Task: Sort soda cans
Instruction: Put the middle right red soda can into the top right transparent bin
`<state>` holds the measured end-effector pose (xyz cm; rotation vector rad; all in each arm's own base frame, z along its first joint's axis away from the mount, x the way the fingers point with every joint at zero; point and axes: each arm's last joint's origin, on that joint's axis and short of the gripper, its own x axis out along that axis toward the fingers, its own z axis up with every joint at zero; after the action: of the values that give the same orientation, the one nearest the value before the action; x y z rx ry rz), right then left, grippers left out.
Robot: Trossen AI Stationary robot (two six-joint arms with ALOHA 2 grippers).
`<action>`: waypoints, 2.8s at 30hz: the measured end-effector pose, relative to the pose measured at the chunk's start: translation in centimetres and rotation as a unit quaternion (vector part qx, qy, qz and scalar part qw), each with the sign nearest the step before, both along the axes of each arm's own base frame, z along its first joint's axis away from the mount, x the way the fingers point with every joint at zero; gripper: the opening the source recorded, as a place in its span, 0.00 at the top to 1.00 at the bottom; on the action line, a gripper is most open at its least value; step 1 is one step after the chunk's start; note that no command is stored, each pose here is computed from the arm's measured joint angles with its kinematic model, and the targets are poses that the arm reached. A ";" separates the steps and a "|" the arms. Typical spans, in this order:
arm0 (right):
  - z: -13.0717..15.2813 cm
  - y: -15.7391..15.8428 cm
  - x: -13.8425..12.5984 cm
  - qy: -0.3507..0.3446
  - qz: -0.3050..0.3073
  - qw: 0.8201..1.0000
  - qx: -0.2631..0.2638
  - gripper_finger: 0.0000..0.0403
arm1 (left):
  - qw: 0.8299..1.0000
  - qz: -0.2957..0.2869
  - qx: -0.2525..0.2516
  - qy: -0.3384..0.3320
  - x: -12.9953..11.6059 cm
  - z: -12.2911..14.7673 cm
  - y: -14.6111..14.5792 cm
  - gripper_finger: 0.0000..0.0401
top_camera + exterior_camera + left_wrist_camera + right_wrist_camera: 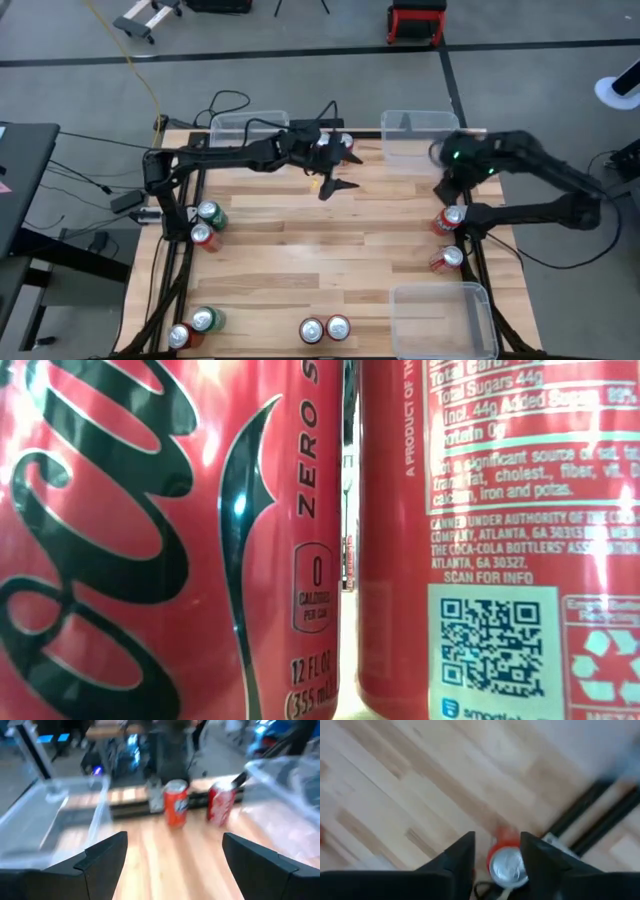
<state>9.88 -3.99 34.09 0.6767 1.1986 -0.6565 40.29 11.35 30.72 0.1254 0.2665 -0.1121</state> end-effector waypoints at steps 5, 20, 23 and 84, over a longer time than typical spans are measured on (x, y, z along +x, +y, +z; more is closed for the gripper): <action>-4.0 0.9 -0.9 0.050 -0.043 0.997 0.036 0.85 | 0.999 0.003 0.004 0.035 -0.2 -0.7 0.1 0.20; -7.0 2.8 -2.6 0.062 -0.080 0.992 0.069 0.99 | 0.999 -0.001 0.009 0.040 -0.3 -0.8 0.0 0.20; -8.0 2.8 -2.5 0.087 -0.080 0.990 0.071 0.99 | 0.999 -0.002 0.009 0.042 -0.3 -0.8 0.0 0.20; -2.4 -0.8 14.7 -0.211 0.251 0.939 -0.100 0.75 | 0.993 -0.012 0.016 0.114 -6.1 -4.0 0.0 0.20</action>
<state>24.55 -4.82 31.71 0.2947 0.8380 -0.1810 34.15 11.37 26.68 0.1470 0.4943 -0.1463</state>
